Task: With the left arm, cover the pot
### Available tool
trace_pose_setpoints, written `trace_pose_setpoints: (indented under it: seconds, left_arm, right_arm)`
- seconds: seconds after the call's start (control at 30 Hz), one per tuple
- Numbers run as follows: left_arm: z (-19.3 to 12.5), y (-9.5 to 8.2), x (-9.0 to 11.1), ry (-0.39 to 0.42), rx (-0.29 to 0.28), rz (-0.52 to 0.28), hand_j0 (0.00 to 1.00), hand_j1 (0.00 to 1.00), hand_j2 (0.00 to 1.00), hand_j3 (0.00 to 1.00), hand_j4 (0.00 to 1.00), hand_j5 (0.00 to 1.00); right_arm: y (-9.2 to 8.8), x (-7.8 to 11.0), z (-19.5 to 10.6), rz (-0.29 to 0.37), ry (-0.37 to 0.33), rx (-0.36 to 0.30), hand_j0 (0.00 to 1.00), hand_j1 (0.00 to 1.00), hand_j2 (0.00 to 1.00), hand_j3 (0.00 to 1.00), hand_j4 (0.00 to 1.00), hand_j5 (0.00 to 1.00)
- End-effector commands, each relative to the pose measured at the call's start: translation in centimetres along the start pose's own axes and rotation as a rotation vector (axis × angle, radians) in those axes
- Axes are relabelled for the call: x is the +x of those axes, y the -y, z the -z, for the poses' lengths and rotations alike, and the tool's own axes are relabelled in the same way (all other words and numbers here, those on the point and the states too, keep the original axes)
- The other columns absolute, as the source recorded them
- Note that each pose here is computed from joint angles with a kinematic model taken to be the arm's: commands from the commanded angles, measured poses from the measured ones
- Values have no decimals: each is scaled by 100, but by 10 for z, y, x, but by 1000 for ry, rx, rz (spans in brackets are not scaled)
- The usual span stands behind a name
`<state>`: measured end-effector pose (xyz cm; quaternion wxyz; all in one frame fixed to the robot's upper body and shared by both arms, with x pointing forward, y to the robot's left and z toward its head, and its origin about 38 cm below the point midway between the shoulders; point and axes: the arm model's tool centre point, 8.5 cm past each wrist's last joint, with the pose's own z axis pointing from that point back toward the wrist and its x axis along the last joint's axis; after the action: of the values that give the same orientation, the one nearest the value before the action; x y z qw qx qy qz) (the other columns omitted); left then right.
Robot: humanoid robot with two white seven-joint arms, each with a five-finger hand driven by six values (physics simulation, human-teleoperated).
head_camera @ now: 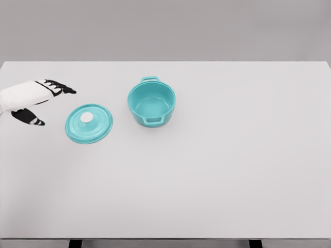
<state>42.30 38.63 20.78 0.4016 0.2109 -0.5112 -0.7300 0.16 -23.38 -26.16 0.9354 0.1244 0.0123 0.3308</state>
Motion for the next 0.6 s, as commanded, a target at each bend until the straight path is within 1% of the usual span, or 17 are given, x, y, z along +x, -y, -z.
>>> trace_pose_setpoints:
  seconds: [0.0, 0.07, 0.13, 0.37, 0.4, 0.43, 0.47, 0.5, 0.53, 0.57]
  left_arm:
    - [3, 3, 1, 7, -5, -2, 100, 100, 100, 100, 100, 100]
    - [3, 3, 1, 6, -6, -3, 100, 100, 100, 100, 100, 100]
    - [2, 3, 1, 9, -5, 1, 100, 100, 100, 100, 100, 100]
    - [-1, 1, -1, 4, -13, 13, 100, 100, 100, 100, 100, 100]
    - [-4, -1, -2, -5, -18, 27, 100, 100, 100, 100, 100, 100]
    - [-14, -15, -8, -25, -24, 57, 100, 100, 100, 100, 100, 100]
    - [-9, -26, -5, 3, -55, 85, 100, 100, 100, 100, 100, 100]
    - [-5, -35, 0, 46, -118, 126, 100, 100, 100, 100, 100, 100]
    - [-1, -35, 5, 66, -153, 151, 100, 100, 100, 100, 100, 100]
    - [4, -38, 9, 97, -177, 187, 100, 100, 100, 100, 100, 100]
  right_arm:
    - [0, 1, 0, 0, 3, -1, 100, 100, 100, 100, 100, 100]
    - [0, 0, 0, 0, -2, -3, 100, 100, 100, 100, 100, 100]
    - [-6, -10, 1, 7, -20, 7, 100, 100, 100, 100, 100, 100]
    - [-6, -10, 1, 7, -19, 7, 100, 100, 100, 100, 100, 100]
    - [-6, -10, 1, 5, -19, 7, 100, 100, 100, 100, 100, 100]
    - [-6, -10, 1, 7, -19, 7, 100, 100, 100, 100, 100, 100]
    - [-6, -10, 1, 5, -19, 7, 100, 100, 100, 100, 100, 100]
    - [-6, -10, 1, 7, -19, 7, 100, 100, 100, 100, 100, 100]
    - [-6, -10, 1, 7, -19, 7, 100, 100, 100, 100, 100, 100]
    - [-6, -10, 1, 7, -19, 7, 100, 100, 100, 100, 100, 100]
